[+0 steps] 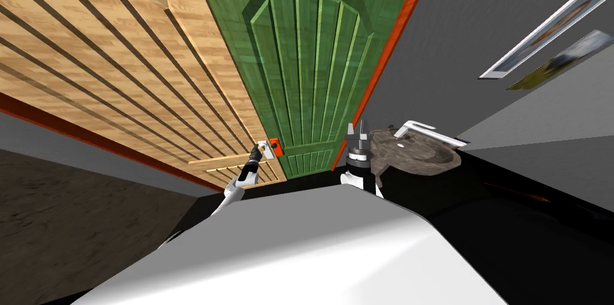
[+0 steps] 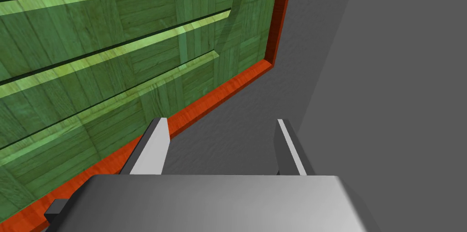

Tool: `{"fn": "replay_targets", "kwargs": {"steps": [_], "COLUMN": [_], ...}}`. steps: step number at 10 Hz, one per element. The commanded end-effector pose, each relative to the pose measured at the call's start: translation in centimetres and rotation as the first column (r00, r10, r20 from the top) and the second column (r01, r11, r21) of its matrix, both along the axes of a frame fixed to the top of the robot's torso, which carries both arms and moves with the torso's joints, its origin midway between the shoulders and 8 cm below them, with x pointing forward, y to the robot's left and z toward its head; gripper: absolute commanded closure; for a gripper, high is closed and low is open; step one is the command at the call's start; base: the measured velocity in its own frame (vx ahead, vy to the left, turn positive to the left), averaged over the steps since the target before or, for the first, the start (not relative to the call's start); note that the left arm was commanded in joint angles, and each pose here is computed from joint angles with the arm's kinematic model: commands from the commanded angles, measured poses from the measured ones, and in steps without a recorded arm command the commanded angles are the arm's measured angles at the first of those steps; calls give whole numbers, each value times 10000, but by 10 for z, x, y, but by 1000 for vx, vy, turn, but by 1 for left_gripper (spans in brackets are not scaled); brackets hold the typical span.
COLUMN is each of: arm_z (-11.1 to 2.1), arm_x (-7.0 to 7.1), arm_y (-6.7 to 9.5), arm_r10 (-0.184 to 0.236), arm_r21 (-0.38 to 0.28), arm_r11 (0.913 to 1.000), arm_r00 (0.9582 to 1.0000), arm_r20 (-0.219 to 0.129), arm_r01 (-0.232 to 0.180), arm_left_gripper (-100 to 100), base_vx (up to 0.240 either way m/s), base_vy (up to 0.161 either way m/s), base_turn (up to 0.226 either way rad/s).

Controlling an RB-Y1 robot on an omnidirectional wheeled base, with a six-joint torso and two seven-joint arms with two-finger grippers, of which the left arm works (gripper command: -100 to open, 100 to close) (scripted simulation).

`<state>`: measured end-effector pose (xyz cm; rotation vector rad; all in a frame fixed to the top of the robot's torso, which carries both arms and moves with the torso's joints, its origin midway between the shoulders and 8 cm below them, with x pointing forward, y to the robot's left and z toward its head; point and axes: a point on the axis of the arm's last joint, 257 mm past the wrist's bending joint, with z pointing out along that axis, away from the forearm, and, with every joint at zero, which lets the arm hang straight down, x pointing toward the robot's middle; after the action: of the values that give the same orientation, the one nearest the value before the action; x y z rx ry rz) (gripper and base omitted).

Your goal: Pull the door open

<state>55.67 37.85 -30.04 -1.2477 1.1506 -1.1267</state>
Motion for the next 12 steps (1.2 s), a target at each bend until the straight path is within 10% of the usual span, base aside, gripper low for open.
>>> {"fn": "replay_targets", "kwargs": {"steps": [1,8,9,12], "arm_z": [-1,-9,-7,-2], "arm_x": [-1,-10,-9,-5], "arm_y": [2,18,15,-2], "arm_r10": [38,221,146,-188], "arm_r21": [14,92,68,-23], "arm_r11": [10000,9997,9999,9998], "arm_r00": [10000,9995,9997,9998], "arm_r20": [-37,-228,-187,-77], "arm_r01": [-38,-219,-145,187], "arm_left_gripper": [100,100,-100,-100], "base_vx": [-13,-50,-176,-225], "base_vy": [14,33,98,-30], "base_turn": [36,24,58,-35]}}
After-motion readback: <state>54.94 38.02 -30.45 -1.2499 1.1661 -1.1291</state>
